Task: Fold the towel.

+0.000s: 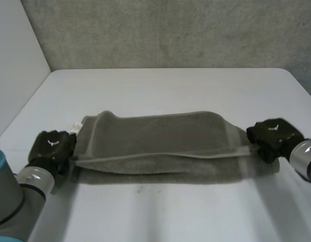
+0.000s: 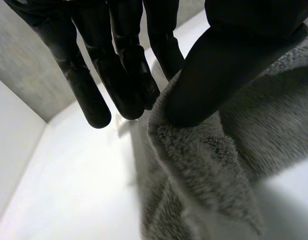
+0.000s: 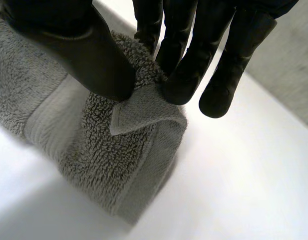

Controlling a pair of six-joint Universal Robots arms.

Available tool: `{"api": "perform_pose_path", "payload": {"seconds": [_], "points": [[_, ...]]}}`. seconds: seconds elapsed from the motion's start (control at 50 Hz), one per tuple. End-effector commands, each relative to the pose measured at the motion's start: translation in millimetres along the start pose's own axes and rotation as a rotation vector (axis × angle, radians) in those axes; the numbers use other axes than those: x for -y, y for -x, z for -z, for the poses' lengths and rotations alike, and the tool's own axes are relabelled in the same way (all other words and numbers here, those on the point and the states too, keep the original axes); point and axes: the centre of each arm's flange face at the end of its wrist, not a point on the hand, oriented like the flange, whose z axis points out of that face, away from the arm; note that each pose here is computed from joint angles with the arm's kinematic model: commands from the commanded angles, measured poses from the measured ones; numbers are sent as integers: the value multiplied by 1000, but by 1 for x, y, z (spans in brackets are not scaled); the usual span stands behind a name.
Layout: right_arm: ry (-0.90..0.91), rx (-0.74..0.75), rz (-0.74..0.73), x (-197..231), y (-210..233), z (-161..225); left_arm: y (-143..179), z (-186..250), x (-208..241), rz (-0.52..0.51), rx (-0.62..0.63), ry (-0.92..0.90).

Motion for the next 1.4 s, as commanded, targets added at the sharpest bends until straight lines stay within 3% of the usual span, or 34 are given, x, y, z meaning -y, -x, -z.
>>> {"api": "perform_pose_path", "payload": {"seconds": [0.02, 0.12, 0.24, 0.44, 0.56, 0.66, 0.72, 0.76, 0.78, 0.86, 0.88, 0.92, 0.94, 0.98, 1.1, 1.2, 1.26, 1.3, 1.4], "points": [[-44, -28, 27, 39, -12, 35, 17, 18, 36, -76, 4, -46], [-7, -2, 58, 69, -18, 70, 25, 37, 61, -147, -44, -40], [76, 53, 151, 71, -15, 79, 37, 46, 62, -183, -91, 128], [304, 158, 182, 30, -8, 18, 24, -16, 18, -165, -191, 332], [315, 152, 245, 32, 4, -15, 24, -51, 18, -164, -178, 303], [130, 6, 234, 69, -17, -56, 32, -86, 41, -167, -123, 191], [53, -36, 218, 86, -23, -63, 40, -106, 73, -158, -69, 54], [-146, -138, 201, 132, -36, -68, 50, -125, 119, -113, 6, -151], [-147, -139, 201, 132, -36, -68, 50, -125, 120, -112, 7, -153], [-539, -320, 174, 210, -59, -58, 76, -139, 196, 19, 118, -505], [-540, -321, 174, 211, -60, -58, 76, -139, 196, 19, 118, -506], [-780, -423, 129, 247, -74, -46, 92, -133, 237, 144, 149, -711], [-781, -423, 129, 247, -75, -46, 92, -133, 237, 145, 149, -712], [-912, -470, 98, 265, -84, -32, 99, -128, 252, 266, 130, -805], [-795, -390, 90, 242, -72, -43, 92, -131, 232, 350, 80, -724], [-465, -187, 63, 170, -38, -72, 76, -132, 188, 344, 46, -555], [-399, -155, 66, 150, -32, -77, 64, -132, 151, 342, 23, -440], [-292, -110, 83, 112, -21, -87, 48, -132, 112, 318, -9, -330], [-187, -52, 121, 64, -1, -99, 23, -126, 55, 215, -64, -185]]}}
